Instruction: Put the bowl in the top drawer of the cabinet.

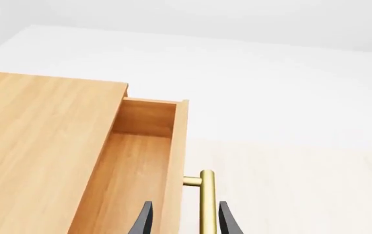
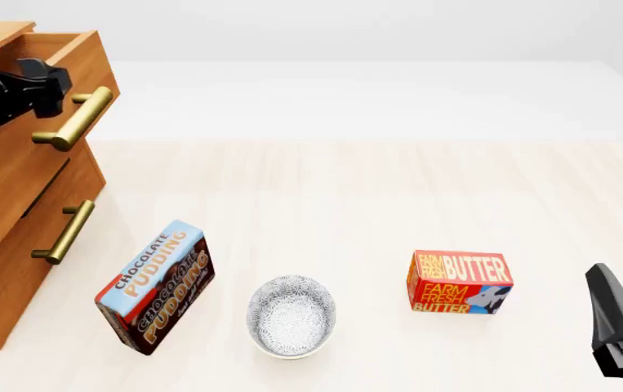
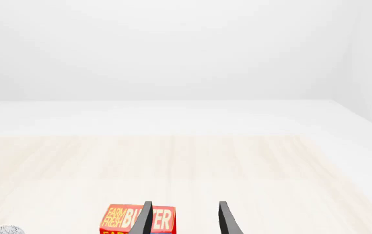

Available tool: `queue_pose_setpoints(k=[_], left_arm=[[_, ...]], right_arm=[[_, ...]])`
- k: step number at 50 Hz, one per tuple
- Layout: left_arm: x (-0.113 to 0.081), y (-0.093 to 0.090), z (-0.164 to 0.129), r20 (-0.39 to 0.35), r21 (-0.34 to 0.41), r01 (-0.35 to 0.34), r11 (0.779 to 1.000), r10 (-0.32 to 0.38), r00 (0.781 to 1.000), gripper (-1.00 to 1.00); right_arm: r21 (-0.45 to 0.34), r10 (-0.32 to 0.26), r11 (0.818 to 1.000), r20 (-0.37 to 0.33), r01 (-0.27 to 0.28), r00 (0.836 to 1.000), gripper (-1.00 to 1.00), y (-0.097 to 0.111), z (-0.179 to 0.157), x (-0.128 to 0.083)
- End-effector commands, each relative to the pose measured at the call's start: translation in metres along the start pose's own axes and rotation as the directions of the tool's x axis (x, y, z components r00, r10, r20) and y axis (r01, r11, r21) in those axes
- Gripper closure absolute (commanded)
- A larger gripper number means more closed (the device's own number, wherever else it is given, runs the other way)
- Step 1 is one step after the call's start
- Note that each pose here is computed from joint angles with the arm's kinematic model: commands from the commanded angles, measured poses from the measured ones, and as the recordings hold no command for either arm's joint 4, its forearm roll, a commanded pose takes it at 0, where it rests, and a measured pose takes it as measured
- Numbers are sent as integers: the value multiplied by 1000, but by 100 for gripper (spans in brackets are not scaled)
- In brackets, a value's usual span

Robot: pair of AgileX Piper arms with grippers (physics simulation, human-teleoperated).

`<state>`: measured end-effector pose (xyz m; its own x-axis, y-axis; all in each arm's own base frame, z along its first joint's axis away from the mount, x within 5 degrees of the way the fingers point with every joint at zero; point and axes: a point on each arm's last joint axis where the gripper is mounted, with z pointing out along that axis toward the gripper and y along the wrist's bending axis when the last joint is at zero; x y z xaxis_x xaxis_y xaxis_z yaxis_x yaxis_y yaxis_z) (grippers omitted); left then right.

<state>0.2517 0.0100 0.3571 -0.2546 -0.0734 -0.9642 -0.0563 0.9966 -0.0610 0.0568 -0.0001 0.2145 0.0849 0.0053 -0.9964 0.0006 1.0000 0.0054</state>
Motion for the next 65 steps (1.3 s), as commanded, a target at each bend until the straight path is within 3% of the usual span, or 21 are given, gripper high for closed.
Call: queue_pose_setpoints(k=[1, 33, 55, 56, 65], left_arm=[[11, 1, 10, -45, -3, 14, 1000, -14, 999, -100], [27, -24, 20, -136, 76, 48, 996, -37, 990, -100], [27, -24, 20, -136, 76, 48, 996, -37, 990, -100], [33, -40, 18, -157, 132, 38, 990, -17, 987, -100], [34, -46, 16, -163, 153, 30, 988, -5, 987, -100]], right_arm=[[0, 0, 1000, 0, 0, 1000, -100, 0, 0, 0], [0, 0, 1000, 0, 0, 1000, -100, 0, 0, 0], [0, 0, 1000, 0, 0, 1000, -100, 0, 0, 0], [0, 0, 1000, 0, 0, 1000, -100, 0, 0, 0], [0, 0, 1000, 0, 0, 1000, -100, 0, 0, 0]])
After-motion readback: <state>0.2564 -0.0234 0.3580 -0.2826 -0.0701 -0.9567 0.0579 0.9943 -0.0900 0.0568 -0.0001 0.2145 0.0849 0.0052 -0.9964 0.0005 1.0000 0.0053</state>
